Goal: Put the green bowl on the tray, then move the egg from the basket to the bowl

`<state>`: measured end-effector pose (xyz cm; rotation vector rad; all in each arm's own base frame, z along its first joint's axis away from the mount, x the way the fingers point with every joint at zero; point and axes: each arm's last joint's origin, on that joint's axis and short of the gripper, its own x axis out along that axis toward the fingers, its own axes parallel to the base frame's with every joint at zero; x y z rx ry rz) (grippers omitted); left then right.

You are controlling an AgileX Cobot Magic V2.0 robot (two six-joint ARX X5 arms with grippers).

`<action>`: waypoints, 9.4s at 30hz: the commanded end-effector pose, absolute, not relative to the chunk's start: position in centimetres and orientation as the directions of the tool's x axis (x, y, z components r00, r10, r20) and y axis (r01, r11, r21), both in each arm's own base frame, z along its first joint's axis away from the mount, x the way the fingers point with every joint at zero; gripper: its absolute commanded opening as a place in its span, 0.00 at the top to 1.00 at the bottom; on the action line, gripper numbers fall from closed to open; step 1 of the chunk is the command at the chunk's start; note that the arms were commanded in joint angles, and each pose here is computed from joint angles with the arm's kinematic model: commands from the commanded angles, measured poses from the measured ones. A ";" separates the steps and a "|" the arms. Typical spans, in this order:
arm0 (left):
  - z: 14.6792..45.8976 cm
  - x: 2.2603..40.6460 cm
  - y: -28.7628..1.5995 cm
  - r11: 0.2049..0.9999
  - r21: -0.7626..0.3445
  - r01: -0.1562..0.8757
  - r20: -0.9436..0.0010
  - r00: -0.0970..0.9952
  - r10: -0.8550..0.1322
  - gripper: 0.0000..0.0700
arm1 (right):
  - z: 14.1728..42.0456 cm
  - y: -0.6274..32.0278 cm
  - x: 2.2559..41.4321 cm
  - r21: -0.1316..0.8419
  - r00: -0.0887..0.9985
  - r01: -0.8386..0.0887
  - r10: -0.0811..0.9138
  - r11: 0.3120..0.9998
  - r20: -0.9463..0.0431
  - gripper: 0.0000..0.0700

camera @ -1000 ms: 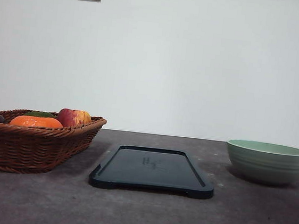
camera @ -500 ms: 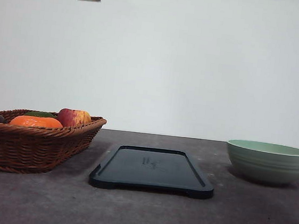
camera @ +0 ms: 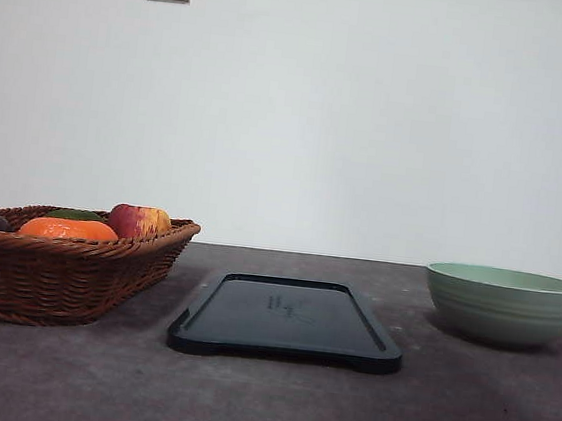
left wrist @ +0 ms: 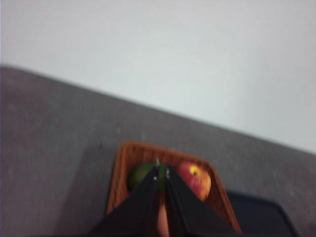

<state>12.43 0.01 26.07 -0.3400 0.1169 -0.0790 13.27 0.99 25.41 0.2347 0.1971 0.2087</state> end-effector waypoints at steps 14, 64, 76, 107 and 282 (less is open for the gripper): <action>28.5 18.3 -0.2 0.945 -0.320 0.070 -0.500 0.834 -0.232 0.99 | 26.1 1.2 18.5 0.256 0.830 -0.119 0.237 0.959 -0.505 1.00; 27.9 19.9 -0.2 0.941 -0.336 0.051 -0.633 0.727 -0.266 0.41 | 26.3 0.2 31.8 0.200 0.357 -0.035 0.199 0.979 -0.913 0.56; 27.9 19.9 -0.2 0.940 -0.336 0.051 -0.633 0.727 -0.266 0.41 | 20.9 0.2 35.4 0.198 0.284 -0.025 0.197 0.980 -0.938 0.65; 28.1 20.1 -0.2 0.941 -0.333 0.060 -0.613 0.744 -0.265 0.41 | 32.3 10.5 37.1 0.211 0.353 -0.301 0.315 0.930 -0.881 1.00; 25.3 36.7 -10.7 0.993 0.040 0.111 -0.906 0.424 -0.011 0.69 | 24.7 7.8 15.7 0.043 0.696 -0.552 0.488 0.833 -0.526 0.66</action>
